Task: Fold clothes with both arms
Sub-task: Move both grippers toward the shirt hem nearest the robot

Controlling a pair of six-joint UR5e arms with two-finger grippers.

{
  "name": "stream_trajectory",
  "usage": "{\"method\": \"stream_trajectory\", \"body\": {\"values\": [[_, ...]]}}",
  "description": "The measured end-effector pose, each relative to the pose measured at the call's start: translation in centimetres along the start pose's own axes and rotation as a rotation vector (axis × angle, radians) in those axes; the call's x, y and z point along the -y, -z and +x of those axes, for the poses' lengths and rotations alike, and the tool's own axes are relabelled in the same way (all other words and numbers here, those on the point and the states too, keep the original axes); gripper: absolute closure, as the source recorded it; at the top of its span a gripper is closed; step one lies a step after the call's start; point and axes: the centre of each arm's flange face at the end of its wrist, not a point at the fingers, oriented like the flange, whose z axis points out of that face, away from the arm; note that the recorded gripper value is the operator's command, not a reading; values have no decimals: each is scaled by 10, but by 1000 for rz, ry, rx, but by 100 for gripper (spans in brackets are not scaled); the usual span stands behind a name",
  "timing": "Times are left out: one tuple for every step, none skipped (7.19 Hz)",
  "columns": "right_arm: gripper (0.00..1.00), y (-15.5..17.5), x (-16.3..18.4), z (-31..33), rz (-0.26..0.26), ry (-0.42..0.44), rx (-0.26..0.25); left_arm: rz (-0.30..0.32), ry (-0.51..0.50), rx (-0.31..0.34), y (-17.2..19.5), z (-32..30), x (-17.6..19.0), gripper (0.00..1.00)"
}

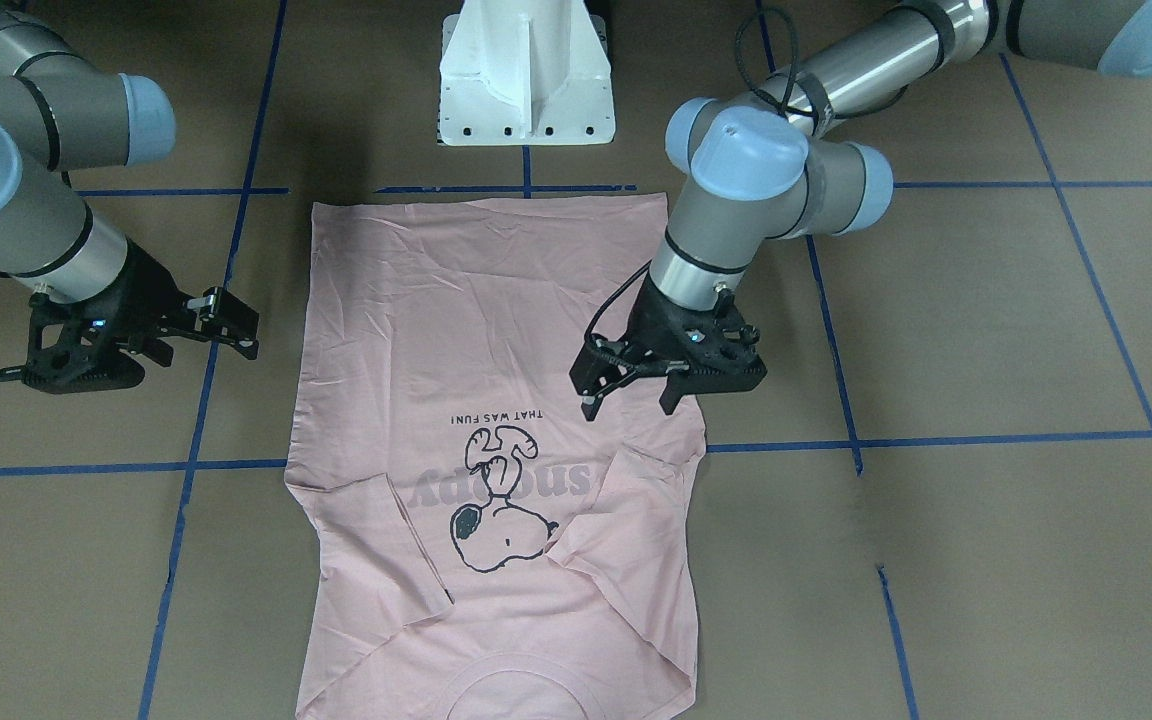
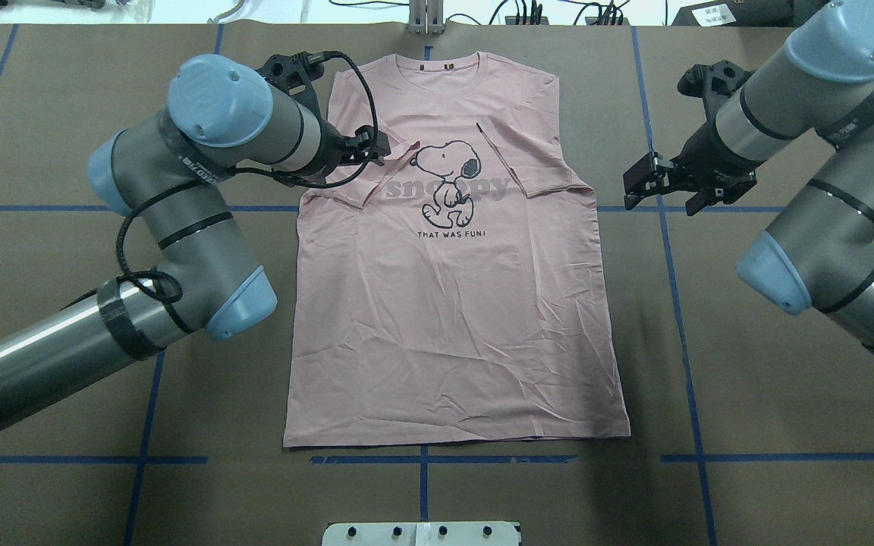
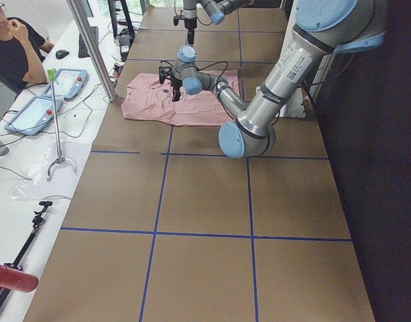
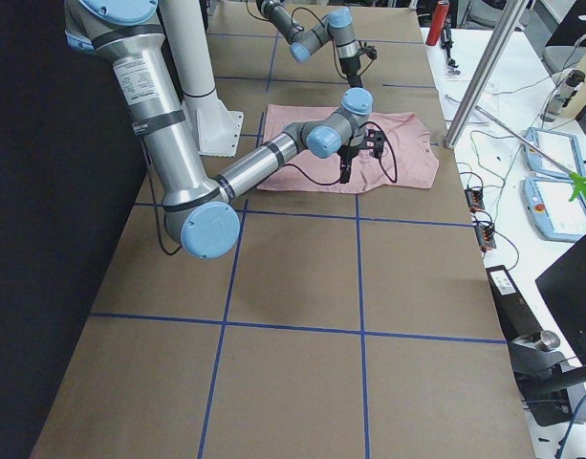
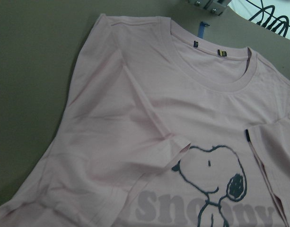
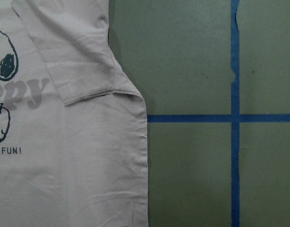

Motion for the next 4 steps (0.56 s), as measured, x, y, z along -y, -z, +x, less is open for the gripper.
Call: {"method": "stream_trajectory", "body": {"values": [[0,-27,-38,0,44,-46,29,-37,-37,18,20,-17,-35,0],[0,-55,-82,-1,79,-83,50,-67,-61,21,38,-30,-63,0],[0,-74,-128,-6,95,-109,56,-87,-72,28,52,-37,-82,0],[0,-88,-170,-12,106,-124,50,-99,-77,36,60,-38,-92,0]]}}
